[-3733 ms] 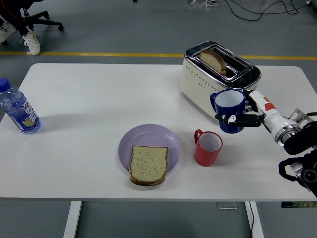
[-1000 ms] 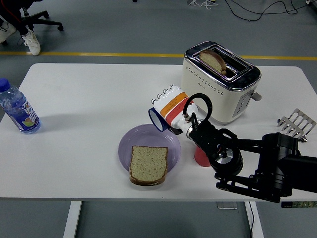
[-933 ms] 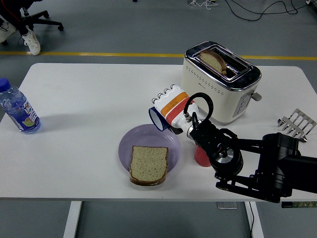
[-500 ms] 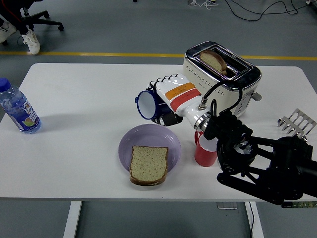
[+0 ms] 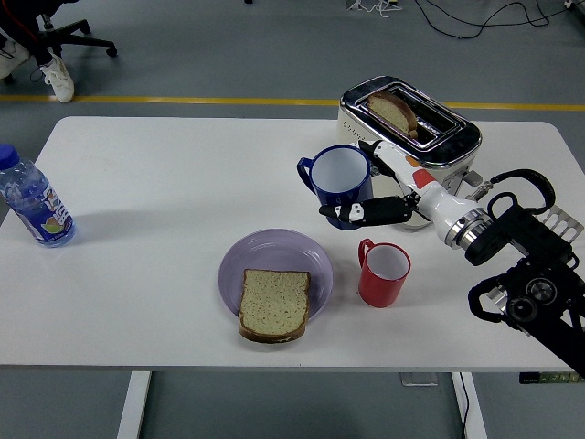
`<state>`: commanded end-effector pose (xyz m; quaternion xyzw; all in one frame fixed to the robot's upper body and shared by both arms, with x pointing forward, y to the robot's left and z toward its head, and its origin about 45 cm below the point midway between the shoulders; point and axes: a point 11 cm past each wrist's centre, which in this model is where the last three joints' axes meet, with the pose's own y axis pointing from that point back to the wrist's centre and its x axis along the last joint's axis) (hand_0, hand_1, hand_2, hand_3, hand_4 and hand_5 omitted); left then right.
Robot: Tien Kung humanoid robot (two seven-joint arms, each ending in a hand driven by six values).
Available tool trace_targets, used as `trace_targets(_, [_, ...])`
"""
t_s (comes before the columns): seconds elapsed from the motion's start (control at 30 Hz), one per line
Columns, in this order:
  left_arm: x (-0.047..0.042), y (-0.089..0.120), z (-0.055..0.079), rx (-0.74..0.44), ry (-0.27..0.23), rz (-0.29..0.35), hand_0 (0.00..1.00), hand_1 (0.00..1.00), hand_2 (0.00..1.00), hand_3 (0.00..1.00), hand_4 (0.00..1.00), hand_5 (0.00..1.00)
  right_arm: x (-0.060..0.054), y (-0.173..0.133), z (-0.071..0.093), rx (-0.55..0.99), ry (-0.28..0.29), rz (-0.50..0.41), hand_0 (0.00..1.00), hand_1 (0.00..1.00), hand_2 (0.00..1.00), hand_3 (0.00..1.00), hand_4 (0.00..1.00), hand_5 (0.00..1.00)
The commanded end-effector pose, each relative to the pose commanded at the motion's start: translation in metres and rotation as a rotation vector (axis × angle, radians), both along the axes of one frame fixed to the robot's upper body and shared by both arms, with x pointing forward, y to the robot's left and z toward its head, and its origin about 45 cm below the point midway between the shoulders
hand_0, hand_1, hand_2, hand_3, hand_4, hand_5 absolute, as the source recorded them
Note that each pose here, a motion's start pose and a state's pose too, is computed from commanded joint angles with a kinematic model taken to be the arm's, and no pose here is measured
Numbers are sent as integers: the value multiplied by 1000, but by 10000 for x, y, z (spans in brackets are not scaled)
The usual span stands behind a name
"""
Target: Pick up the cup,pour liquid into bread,place the cup on the desk
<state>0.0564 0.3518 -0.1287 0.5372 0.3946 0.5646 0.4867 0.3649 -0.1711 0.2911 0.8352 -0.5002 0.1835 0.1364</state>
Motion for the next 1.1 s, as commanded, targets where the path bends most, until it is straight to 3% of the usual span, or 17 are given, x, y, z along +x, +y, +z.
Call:
trace_targets(0.2, [6,1,1,1,-2,0,627,563,608,557,375,982,15,-409,-47,233,151,-84,119,66,297,373,791,2])
trace_targets(0.3, [9,2,2,1,-2,-2,626,563,608,557,376,983,38,-600,-38,301,163,-140,126,71,302,379,768,2])
trace_targets(0.47, [11,1,2,1,-1,-7,626,562,608,557,377,984,106,-1086,-80,268,35,-298,116,68,298,380,772,2])
trace_targets(0.57, [12,1,2,1,-1,-8,626,562,608,557,377,984,112,-1195,-110,260,17,-332,116,68,298,380,772,2])
trace_targets(0.6, [11,-2,1,1,-2,-8,626,562,608,557,377,984,111,-1425,-205,256,1,-408,116,68,298,380,772,2])
trace_targets(0.73, [11,-9,0,0,-2,-8,626,563,608,557,377,984,88,-1822,-390,247,-35,-550,116,69,300,384,762,2])
trace_targets(0.87, [12,-18,-2,-2,-1,-10,626,567,611,557,376,985,29,-2032,-536,226,-106,-646,124,73,302,388,762,2])
trace_targets(1.1, [6,-35,-6,-6,1,-13,625,569,612,558,376,985,-69,-2110,-742,239,-160,-710,122,73,302,388,768,2])
